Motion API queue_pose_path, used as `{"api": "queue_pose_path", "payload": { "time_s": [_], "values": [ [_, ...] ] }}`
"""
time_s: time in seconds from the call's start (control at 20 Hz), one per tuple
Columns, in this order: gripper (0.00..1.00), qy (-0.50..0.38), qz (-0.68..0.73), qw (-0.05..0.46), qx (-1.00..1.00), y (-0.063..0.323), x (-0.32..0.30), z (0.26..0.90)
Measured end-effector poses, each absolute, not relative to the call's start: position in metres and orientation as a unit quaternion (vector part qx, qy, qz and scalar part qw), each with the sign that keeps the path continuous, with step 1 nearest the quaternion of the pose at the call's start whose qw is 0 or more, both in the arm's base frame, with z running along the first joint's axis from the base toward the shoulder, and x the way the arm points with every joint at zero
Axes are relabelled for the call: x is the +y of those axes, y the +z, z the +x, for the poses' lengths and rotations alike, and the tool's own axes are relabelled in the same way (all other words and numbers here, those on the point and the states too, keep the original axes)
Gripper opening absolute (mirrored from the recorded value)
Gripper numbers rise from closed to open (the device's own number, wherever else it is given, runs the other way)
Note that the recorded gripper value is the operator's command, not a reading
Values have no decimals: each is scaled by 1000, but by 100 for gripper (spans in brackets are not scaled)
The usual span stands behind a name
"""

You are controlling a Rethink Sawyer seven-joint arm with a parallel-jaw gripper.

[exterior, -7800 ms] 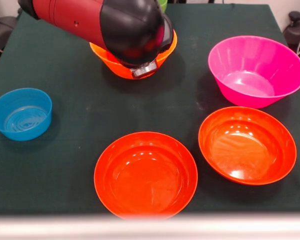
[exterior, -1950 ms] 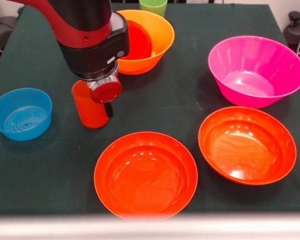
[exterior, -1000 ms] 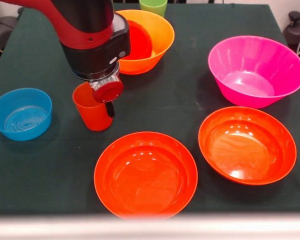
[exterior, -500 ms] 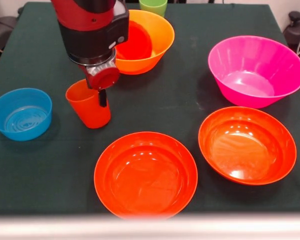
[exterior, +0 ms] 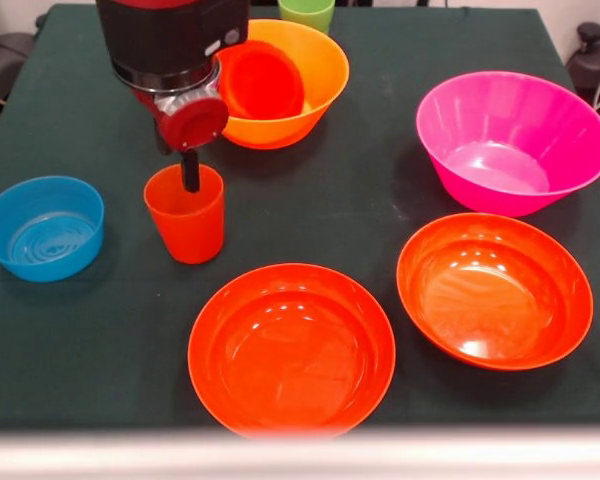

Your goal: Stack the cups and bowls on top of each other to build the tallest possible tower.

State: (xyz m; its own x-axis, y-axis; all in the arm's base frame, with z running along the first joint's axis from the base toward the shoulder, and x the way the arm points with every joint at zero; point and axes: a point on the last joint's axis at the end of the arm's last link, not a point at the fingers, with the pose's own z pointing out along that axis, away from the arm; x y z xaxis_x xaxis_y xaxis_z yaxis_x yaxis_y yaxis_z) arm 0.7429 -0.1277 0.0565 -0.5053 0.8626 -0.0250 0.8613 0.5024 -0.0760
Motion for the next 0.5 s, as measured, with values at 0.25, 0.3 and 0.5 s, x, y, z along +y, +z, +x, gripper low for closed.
{"api": "queue_pose_path", "payload": {
  "time_s": [0.25,0.3,0.5],
  "values": [
    [100,40,-498,29,-866,72,-119,742],
    [100,39,-499,34,-865,73,-117,742],
    [100,33,-504,64,-860,78,-107,738]
  ]
}}
